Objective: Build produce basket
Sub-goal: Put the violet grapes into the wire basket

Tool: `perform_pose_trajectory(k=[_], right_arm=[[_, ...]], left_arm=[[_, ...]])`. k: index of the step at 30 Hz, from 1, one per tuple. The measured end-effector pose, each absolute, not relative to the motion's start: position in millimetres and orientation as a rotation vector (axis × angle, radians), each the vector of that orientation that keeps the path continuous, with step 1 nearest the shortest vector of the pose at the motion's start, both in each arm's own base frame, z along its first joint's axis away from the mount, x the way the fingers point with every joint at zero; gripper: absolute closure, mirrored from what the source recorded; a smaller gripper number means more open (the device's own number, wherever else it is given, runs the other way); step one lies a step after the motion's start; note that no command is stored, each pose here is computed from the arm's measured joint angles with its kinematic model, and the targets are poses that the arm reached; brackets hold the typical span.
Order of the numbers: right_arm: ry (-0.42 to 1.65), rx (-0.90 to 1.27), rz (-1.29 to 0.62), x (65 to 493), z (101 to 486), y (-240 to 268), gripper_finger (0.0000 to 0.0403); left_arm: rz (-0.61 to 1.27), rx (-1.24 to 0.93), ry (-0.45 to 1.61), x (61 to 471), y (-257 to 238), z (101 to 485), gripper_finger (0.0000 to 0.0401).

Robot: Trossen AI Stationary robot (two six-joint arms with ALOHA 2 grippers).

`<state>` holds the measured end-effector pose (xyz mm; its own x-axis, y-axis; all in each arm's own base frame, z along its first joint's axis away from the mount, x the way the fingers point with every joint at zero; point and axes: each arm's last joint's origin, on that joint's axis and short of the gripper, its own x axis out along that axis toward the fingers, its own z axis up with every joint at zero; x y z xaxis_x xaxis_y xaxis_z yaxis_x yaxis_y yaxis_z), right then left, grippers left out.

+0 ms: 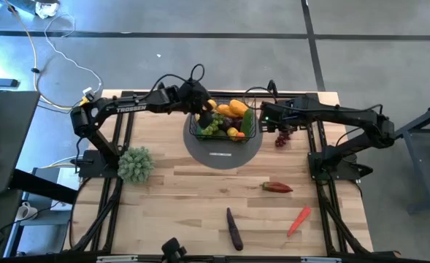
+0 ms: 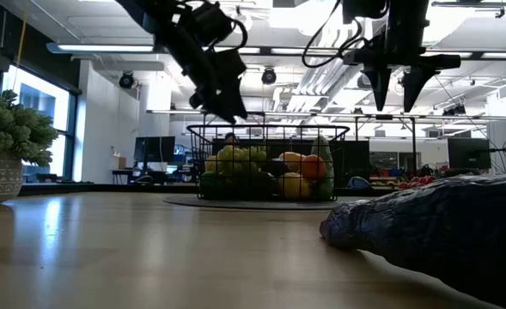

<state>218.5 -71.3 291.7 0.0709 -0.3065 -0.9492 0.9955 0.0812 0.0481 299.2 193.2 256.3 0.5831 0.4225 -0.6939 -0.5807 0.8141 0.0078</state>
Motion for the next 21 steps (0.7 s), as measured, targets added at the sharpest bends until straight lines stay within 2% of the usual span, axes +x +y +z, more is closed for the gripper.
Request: perform_pose_trajectory(k=[8,14,21], right_arm=[[1.032,0.999,-1.256,208,291,-91,0.0161],[1.031,1.055,-1.321,197,289,-108,0.0148],[1.076,1.134,-1.43,179,260,-123,0.0148]], left_arm=[[0.637,-0.085,0.751,295,210,284,0.0148],[0.728,-0.092,0.737,282,229,304,0.0148],[0.762,-0.11,0.714,272,242,316,0.0149]])
